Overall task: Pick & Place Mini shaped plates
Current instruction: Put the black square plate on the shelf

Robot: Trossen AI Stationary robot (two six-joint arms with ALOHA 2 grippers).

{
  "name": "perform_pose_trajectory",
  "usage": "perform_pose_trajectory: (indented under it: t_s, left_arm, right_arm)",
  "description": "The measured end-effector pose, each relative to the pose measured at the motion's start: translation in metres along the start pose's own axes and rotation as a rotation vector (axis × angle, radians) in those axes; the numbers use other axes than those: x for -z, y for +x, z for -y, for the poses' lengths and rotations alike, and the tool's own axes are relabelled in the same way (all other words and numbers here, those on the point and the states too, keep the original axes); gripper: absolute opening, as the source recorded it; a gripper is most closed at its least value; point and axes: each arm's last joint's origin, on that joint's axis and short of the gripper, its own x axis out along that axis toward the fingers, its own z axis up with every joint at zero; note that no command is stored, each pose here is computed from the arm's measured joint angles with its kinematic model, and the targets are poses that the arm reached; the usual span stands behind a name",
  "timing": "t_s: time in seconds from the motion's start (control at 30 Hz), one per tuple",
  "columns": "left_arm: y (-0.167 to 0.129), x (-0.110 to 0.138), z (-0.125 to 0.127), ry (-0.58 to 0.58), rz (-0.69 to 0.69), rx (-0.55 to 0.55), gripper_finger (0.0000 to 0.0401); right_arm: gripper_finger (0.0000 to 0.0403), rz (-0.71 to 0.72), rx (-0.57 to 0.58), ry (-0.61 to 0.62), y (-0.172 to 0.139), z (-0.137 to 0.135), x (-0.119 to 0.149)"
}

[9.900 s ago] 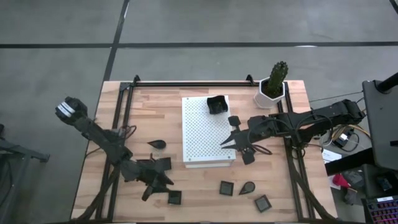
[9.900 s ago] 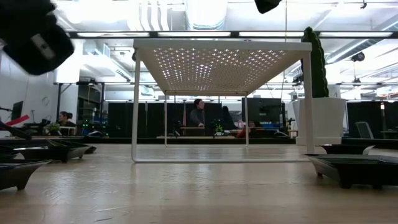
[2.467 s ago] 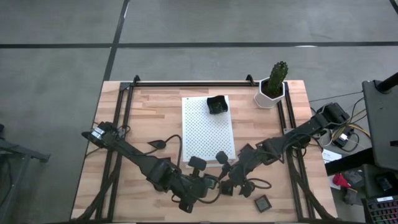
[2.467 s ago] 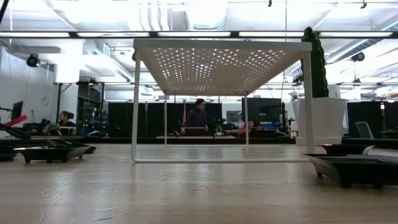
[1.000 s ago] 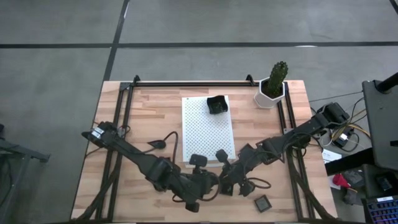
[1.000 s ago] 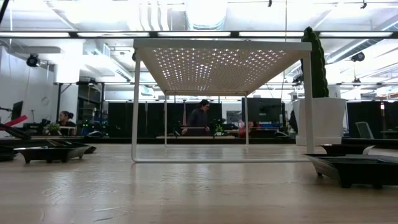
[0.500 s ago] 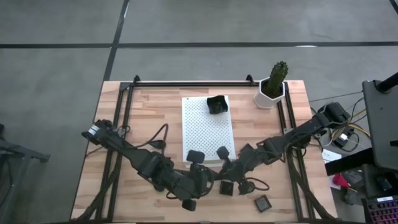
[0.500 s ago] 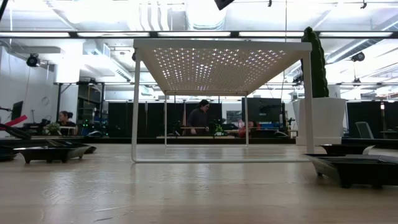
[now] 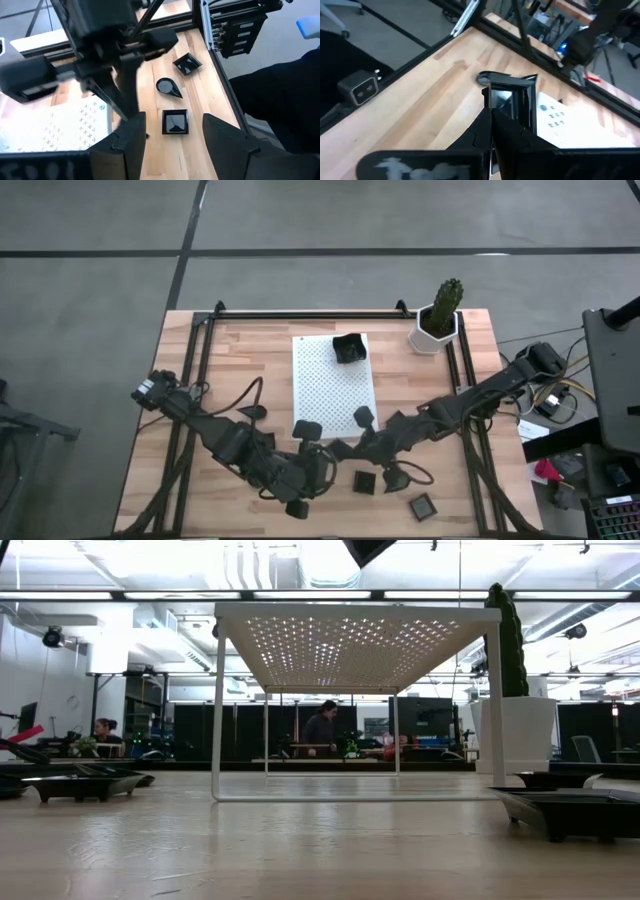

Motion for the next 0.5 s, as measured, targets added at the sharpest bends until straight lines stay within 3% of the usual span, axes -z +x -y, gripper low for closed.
perform_pose_trajectory:
  t_s: [0.33, 0.5]
  left_arm:
    - [-0.001, 0.006, 0.010, 0.015, -0.024, 0.011, 0.0188]
    - [0.007, 0.018, 0.013, 0.022, -0.051, -0.052, 0.0188]
  right_arm:
    - [0.0008, -0.019, 0.079, 0.003, -0.021, 0.007, -0.005]
    - [0.0008, -0.067, 0.123, 0.011, -0.024, 0.008, -0.002]
